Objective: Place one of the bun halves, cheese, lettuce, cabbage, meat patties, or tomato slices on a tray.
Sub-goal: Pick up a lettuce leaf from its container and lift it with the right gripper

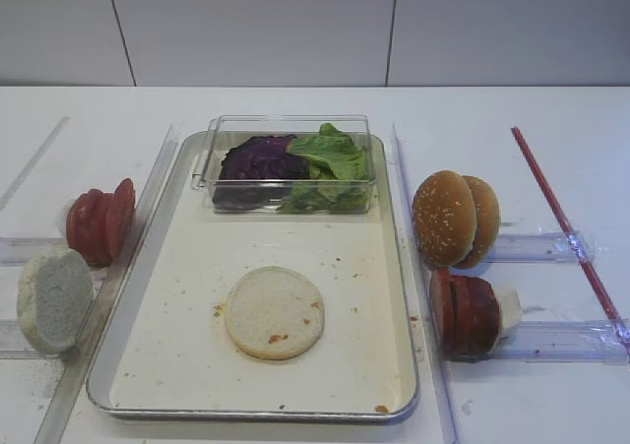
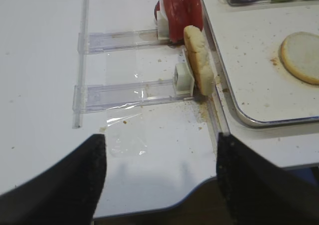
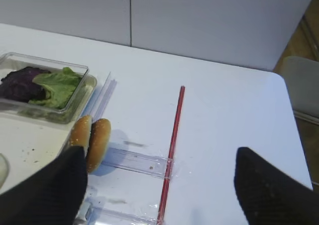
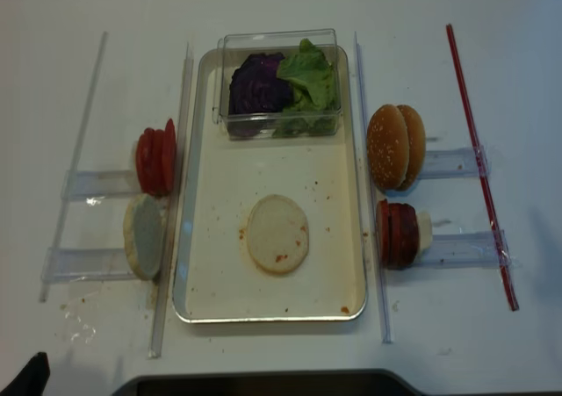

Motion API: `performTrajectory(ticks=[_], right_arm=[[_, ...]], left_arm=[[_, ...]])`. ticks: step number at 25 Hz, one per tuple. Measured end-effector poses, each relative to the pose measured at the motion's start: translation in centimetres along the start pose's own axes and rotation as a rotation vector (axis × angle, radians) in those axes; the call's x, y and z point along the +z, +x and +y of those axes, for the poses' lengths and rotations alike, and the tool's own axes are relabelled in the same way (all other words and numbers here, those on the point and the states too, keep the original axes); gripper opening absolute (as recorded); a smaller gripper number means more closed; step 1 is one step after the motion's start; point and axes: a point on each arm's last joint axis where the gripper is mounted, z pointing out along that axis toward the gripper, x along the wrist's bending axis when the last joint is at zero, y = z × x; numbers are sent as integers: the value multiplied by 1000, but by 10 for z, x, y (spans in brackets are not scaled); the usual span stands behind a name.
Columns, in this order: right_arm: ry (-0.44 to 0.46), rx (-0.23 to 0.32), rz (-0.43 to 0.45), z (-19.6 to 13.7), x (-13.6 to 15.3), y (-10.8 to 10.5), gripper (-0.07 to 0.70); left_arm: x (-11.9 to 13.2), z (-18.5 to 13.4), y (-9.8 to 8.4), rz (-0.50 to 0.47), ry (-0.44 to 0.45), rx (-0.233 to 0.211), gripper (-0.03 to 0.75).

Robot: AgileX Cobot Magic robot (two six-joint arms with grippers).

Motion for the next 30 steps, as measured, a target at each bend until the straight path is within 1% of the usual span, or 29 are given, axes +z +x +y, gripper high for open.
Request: performTrajectory(ticks=[4, 9, 16, 19, 22, 26, 30], right_arm=[[72, -2, 54, 18, 18, -1, 601], [129, -4, 115, 43, 39, -1, 589], [185, -70, 196, 80, 73, 3, 584], [225, -82, 216, 92, 92, 2, 583], [267, -81, 238, 103, 110, 2, 582], [298, -101, 289, 116, 133, 3, 564], [297, -105, 333, 131, 155, 4, 558]], left_arm=[[0, 0, 0, 0, 0, 0, 436], [0, 0, 0, 0, 0, 0, 436], [0, 0, 0, 5, 0, 2, 436], [0, 0, 0, 5, 0, 2, 436], [0, 0, 0, 5, 0, 2, 436], [0, 0, 0, 5, 0, 2, 436], [0, 0, 0, 5, 0, 2, 436]])
